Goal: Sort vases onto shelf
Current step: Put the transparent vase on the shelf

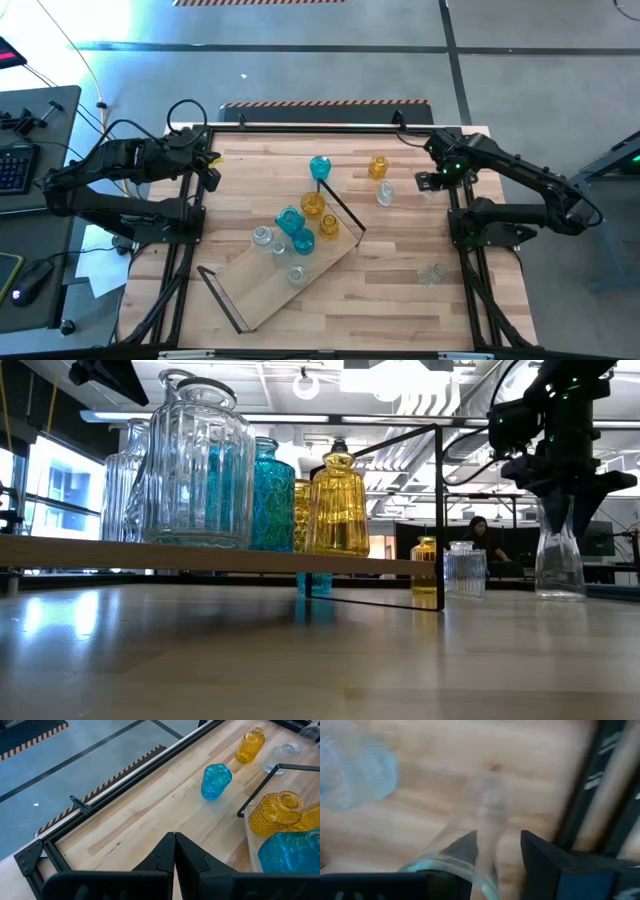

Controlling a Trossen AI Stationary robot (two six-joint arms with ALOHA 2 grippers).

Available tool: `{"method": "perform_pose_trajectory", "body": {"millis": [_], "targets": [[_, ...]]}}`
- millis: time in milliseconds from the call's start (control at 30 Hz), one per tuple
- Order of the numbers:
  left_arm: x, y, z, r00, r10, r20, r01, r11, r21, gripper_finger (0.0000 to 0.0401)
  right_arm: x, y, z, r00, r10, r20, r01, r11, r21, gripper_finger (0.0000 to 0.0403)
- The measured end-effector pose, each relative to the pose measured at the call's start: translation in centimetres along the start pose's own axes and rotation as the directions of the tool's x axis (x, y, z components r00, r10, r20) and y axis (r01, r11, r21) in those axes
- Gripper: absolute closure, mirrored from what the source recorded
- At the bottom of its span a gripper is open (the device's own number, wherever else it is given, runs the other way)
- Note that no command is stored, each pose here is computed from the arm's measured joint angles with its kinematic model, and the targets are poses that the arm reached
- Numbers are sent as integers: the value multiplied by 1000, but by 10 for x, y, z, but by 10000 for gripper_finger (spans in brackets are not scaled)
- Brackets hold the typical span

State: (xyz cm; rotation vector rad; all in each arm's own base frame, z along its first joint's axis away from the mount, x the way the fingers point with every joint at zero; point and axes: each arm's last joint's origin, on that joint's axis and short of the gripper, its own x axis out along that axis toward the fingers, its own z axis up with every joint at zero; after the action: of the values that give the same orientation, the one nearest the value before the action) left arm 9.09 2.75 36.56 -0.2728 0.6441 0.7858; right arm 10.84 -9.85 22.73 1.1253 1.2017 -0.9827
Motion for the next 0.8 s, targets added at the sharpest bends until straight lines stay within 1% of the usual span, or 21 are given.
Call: {"method": "perform_pose_trajectory", "body": {"millis": [133,267,333,467,667,733,800], "targets": [[0,0,0,1000,0,0,0,1000,0,400,8,3,-3,1000,29,4,-29,1000,-5,263],[0,0,0,1000,0,0,0,1000,0,400,3,6,-1,999,22,25,-22,1000,-18,264],[0,0,0,1000,0,0,0,1000,0,400,0,7,0,999,11,44,-10,1000,-20,270],[0,0,0,1000,0,0,0,1000,0,400,-7,8,2,998,12,64,-10,1000,-28,306],[0,0,0,1000,0,0,0,1000,0,400,-8,8,0,999,32,33,-30,998,-46,388],[0,0,0,1000,0,0,0,1000,0,400,-8,9,0,999,48,19,-47,998,-49,395],[0,0,0,1000,0,0,0,1000,0,400,-8,9,-1,999,51,8,-51,998,-43,389]]}}
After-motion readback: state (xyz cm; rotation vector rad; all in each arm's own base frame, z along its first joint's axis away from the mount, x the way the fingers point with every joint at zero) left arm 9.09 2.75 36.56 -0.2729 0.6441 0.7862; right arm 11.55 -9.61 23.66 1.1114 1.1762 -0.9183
